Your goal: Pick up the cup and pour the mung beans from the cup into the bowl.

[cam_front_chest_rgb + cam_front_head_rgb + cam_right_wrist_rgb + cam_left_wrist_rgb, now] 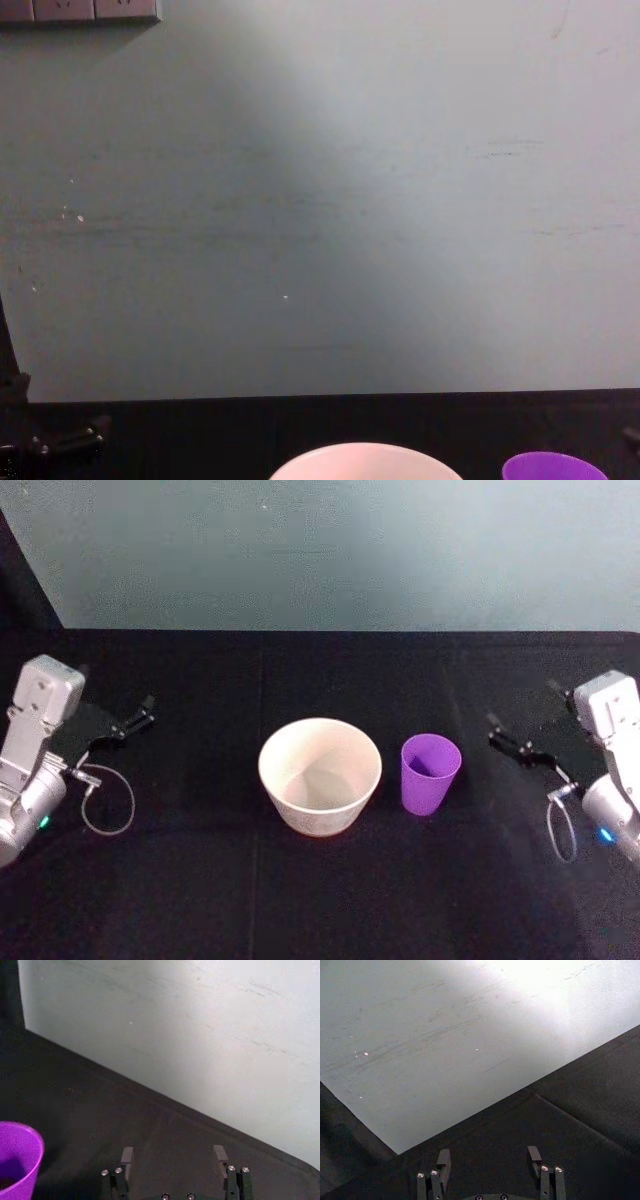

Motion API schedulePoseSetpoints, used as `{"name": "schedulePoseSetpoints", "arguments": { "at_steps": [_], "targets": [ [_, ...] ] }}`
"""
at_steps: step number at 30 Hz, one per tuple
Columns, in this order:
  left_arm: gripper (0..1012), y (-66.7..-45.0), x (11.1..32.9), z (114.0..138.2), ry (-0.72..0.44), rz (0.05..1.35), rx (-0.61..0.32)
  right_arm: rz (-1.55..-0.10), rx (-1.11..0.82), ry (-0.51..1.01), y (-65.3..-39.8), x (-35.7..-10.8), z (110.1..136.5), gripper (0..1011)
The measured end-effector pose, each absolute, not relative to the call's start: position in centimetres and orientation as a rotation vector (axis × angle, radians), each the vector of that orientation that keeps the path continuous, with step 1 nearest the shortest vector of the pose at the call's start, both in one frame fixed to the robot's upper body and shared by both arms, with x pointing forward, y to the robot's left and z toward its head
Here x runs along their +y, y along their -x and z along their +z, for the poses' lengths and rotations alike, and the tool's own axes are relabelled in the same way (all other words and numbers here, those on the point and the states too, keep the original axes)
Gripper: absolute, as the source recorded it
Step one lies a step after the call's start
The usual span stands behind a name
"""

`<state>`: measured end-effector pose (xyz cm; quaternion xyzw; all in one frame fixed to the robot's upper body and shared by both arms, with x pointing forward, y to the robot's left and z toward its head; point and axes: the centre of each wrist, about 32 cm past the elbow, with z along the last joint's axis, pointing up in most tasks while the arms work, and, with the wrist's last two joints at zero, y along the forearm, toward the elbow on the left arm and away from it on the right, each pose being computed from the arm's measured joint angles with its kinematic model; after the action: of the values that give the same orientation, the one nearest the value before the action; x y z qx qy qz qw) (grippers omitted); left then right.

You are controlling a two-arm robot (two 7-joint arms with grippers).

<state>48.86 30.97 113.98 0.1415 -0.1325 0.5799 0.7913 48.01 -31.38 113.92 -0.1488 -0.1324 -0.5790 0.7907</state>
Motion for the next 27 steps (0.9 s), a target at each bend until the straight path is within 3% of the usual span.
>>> {"name": "schedulePoseSetpoints", "arguments": {
  "at_steps": [17, 27],
  "targets": [
    [1000, -48.9, 31.0, 114.0, -0.304, 1.248, -0.285, -1.036, -0.240, 0.431, -42.5, -32.0, 115.1, 1003],
    [1000, -48.9, 31.0, 114.0, -0.304, 1.248, -0.285, -0.919, -0.160, 0.372, -41.9, -31.0, 114.6, 1003]
  ]
}}
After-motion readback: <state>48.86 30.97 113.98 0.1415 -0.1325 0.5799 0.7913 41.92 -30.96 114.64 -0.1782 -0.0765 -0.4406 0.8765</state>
